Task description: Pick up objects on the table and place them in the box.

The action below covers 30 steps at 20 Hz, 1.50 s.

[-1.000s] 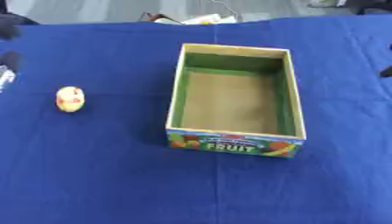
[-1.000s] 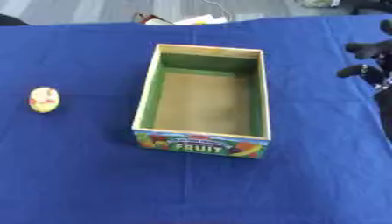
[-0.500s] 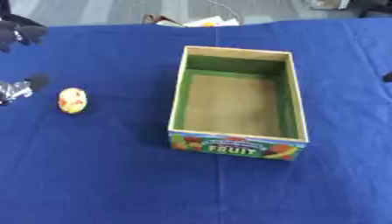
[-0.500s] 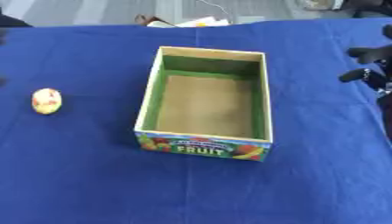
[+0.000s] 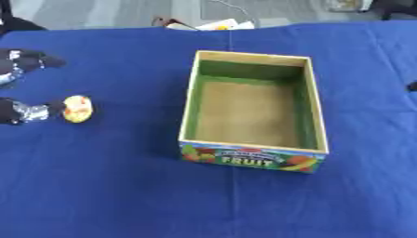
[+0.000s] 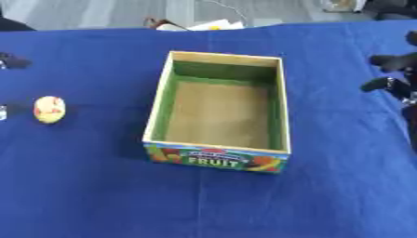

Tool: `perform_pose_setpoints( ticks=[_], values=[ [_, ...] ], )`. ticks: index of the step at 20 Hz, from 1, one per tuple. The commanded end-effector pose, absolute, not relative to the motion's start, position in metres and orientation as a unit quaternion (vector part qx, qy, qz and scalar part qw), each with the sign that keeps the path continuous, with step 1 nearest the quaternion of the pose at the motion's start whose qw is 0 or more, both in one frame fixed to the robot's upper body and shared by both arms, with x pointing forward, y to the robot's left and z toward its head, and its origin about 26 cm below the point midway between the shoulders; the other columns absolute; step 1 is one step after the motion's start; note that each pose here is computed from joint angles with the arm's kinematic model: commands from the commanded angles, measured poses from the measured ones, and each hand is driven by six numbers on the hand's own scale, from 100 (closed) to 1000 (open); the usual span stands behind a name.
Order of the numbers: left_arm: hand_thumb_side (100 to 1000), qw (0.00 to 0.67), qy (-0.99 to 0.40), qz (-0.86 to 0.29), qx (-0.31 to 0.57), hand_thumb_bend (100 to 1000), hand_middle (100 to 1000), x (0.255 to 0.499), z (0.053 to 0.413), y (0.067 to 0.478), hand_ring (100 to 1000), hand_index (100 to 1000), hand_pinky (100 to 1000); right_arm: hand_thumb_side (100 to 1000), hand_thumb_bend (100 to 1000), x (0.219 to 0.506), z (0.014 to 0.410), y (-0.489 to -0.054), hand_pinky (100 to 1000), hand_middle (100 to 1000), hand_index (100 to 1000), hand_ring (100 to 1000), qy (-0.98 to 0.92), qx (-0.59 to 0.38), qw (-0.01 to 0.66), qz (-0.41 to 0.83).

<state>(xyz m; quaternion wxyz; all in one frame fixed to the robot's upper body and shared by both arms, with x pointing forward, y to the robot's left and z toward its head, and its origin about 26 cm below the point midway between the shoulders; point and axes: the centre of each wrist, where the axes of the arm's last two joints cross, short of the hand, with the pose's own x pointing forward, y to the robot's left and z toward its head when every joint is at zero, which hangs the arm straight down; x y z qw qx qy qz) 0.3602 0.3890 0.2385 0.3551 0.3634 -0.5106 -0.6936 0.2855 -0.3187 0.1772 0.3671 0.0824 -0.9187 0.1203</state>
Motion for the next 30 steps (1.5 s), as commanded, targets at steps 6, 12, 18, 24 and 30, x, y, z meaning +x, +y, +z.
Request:
perform_pose_setpoints(
  ticks=[6, 12, 18, 24, 30],
  values=[
    [965, 0.408, -0.472, -0.709, 0.328, 366, 899, 0.374, 0.242, 0.402, 864, 1000, 695, 1000, 100, 0.284, 0.186, -0.318, 577, 571, 875, 781, -0.921, 0.075, 0.356, 0.137],
    [1000, 0.422, -0.447, -0.718, 0.327, 576, 896, 0.383, 0.236, 0.41, 866, 1000, 692, 1000, 100, 0.284, 0.186, -0.318, 577, 569, 874, 778, -0.921, 0.073, 0.357, 0.138],
    [1000, 0.425, -0.442, -0.708, 0.352, 661, 892, 0.392, 0.23, 0.416, 862, 1000, 686, 1000, 100, 0.284, 0.185, -0.316, 577, 567, 873, 777, -0.92, 0.073, 0.359, 0.141],
    [1000, 0.425, -0.444, -0.701, 0.363, 641, 884, 0.401, 0.224, 0.417, 854, 1000, 681, 1000, 100, 0.285, 0.185, -0.314, 578, 566, 872, 777, -0.919, 0.072, 0.359, 0.144],
    [1000, 0.424, -0.449, -0.692, 0.374, 598, 878, 0.408, 0.221, 0.413, 849, 1000, 677, 1000, 100, 0.285, 0.184, -0.313, 578, 565, 872, 777, -0.918, 0.072, 0.36, 0.148]
  ],
)
